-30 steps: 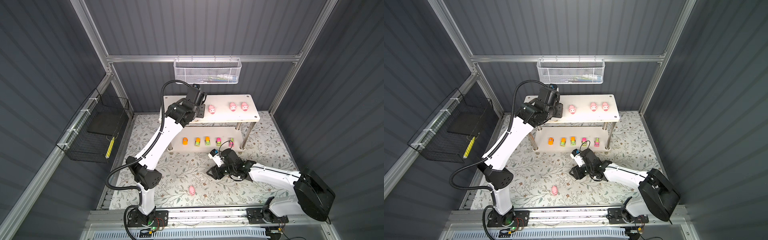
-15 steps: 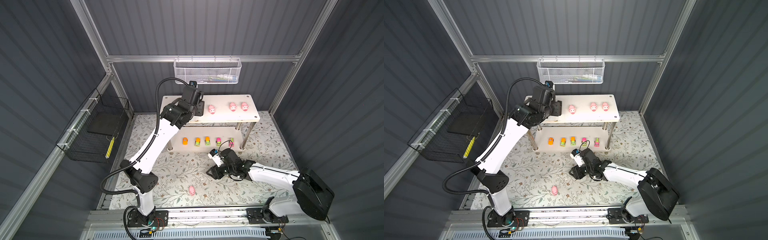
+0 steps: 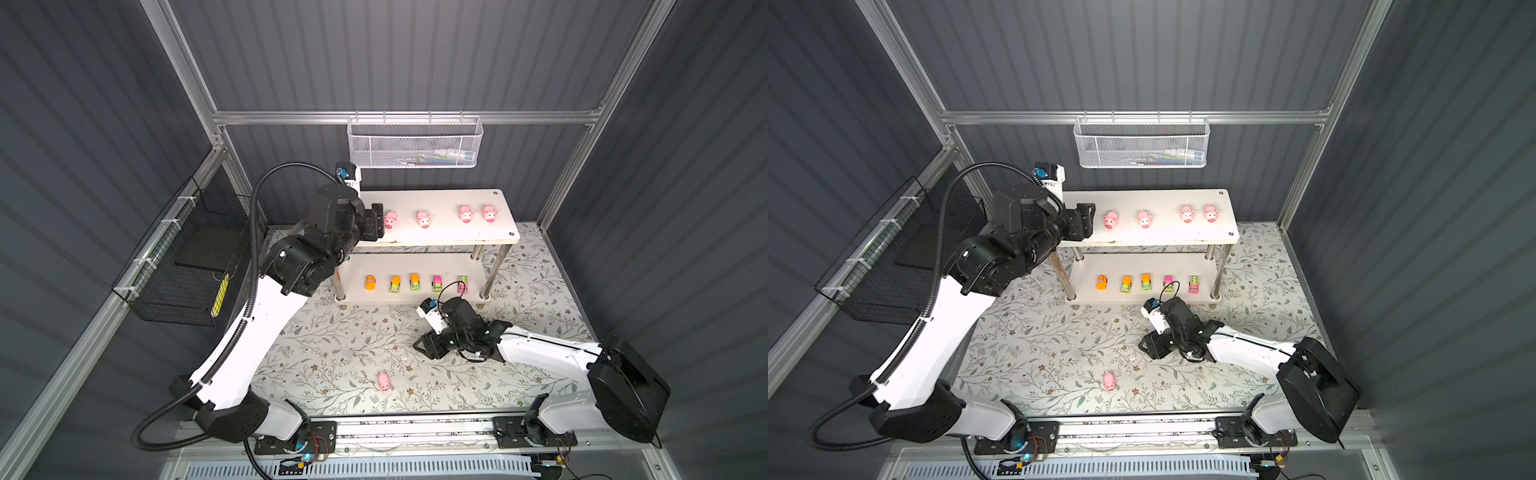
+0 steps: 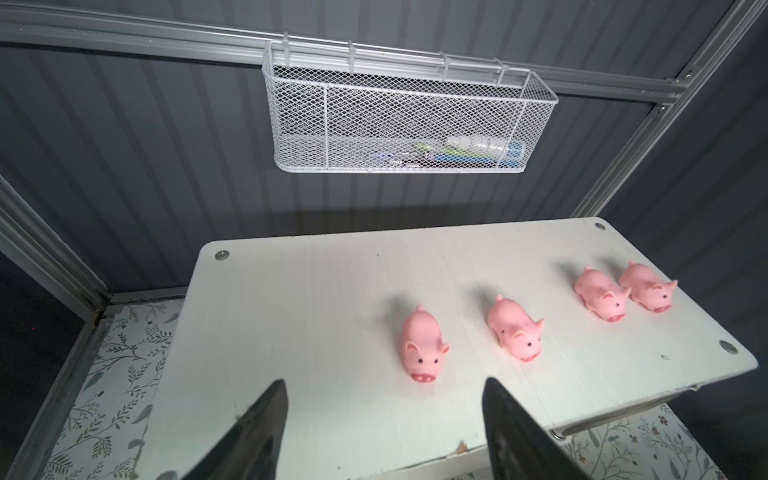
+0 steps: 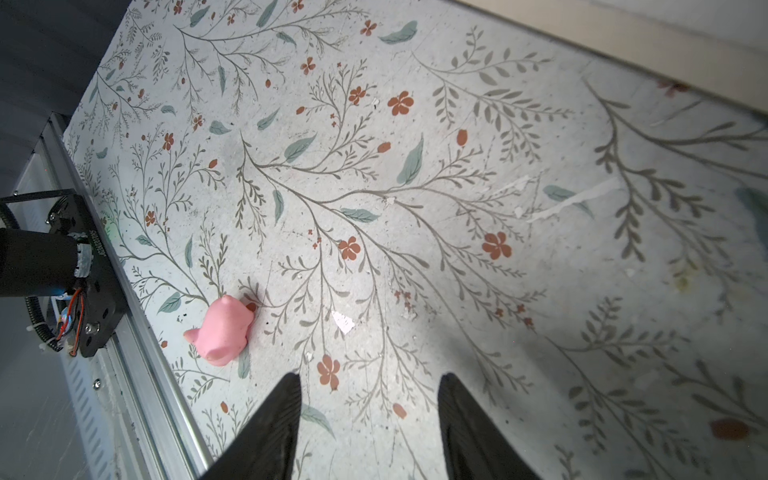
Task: Place and organize the plastic toys onto the shelf
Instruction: 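Open the left gripper and lower it to the last pink pig on the table, then close the left gripper on the last pink pig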
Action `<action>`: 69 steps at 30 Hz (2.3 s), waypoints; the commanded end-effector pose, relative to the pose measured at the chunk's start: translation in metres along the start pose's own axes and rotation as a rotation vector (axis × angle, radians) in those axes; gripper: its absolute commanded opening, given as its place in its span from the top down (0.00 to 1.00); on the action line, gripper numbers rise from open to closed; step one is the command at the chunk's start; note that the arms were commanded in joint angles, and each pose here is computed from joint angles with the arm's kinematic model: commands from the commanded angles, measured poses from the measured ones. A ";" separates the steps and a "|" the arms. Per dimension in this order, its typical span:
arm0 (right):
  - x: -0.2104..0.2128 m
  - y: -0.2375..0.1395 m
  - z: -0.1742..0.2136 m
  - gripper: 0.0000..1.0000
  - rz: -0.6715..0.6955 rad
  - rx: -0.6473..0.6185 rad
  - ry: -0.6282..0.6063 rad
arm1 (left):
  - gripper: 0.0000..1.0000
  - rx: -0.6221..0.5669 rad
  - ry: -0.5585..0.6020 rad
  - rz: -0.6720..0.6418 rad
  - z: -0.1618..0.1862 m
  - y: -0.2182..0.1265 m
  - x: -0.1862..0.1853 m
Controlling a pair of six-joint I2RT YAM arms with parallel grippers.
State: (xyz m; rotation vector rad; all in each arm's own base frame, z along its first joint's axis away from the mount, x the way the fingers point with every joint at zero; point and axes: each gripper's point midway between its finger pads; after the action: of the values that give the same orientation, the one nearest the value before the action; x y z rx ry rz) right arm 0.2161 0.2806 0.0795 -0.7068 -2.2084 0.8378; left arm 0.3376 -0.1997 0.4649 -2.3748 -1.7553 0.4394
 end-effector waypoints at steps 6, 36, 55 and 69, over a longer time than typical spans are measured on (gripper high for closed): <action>0.004 -0.022 -0.018 0.44 0.022 -0.076 0.010 | 0.27 0.111 -0.111 0.039 0.065 -0.046 0.022; -0.022 -0.017 -0.036 0.40 0.159 -0.148 0.078 | 0.22 0.823 -0.202 -0.017 0.411 -0.049 -0.005; -0.030 -0.009 -0.013 0.38 0.142 -0.143 0.073 | 0.32 1.017 -0.134 -0.095 0.481 -0.060 -0.034; -0.040 -0.005 -0.007 0.38 0.135 -0.138 0.097 | 0.61 1.061 -0.092 -0.148 0.492 -0.058 -0.031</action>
State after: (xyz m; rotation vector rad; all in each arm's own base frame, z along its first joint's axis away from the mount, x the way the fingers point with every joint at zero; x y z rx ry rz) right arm 0.2455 0.2513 0.0732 -0.9717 -2.1534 0.7139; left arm 0.1199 -0.2378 0.0213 -1.5007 -1.2028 1.1273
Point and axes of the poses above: each gripper's point midway between its finger pads, its own y axis out along the fingers, its own x axis along the line the jaws close on, z = x × y
